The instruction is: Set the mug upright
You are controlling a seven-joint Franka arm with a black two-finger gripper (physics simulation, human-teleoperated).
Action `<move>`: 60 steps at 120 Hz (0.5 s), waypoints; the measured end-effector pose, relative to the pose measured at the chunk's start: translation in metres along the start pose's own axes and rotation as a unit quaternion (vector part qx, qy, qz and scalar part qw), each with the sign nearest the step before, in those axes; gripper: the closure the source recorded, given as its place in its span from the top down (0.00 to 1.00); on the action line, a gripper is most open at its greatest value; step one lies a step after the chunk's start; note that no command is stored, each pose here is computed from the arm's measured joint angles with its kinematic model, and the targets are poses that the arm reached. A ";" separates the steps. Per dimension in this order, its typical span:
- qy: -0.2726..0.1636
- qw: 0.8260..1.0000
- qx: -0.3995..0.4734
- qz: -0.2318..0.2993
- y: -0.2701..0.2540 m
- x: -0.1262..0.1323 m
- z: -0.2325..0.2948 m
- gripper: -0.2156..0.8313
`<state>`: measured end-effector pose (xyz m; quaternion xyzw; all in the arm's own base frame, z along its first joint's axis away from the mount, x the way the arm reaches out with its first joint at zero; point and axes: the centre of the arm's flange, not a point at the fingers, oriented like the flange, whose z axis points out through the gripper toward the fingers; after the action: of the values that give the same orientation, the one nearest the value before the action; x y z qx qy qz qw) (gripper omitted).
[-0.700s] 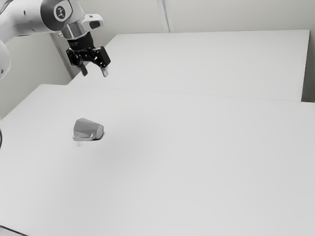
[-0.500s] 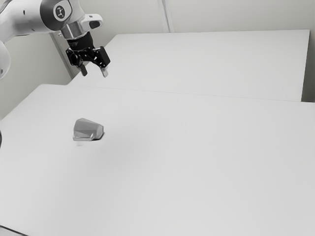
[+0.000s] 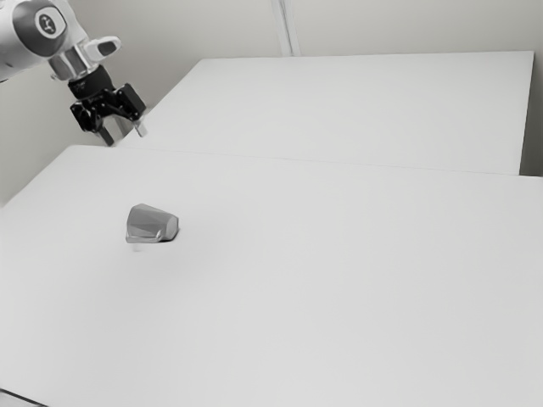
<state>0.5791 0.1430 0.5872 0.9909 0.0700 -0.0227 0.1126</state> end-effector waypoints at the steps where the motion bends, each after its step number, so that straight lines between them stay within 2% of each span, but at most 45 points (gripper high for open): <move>1: 0.000 1.000 -0.004 -0.002 -0.004 0.000 0.000 0.79; 23: -0.004 0.994 -0.103 -0.035 -0.103 0.015 0.038 0.79; 42: 0.007 0.987 -0.155 -0.034 -0.169 0.041 0.079 0.79; 60: 0.006 0.980 -0.198 -0.033 -0.219 0.050 0.130 0.79</move>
<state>0.5929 0.3313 0.4099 0.9462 0.1068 -0.0062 0.3054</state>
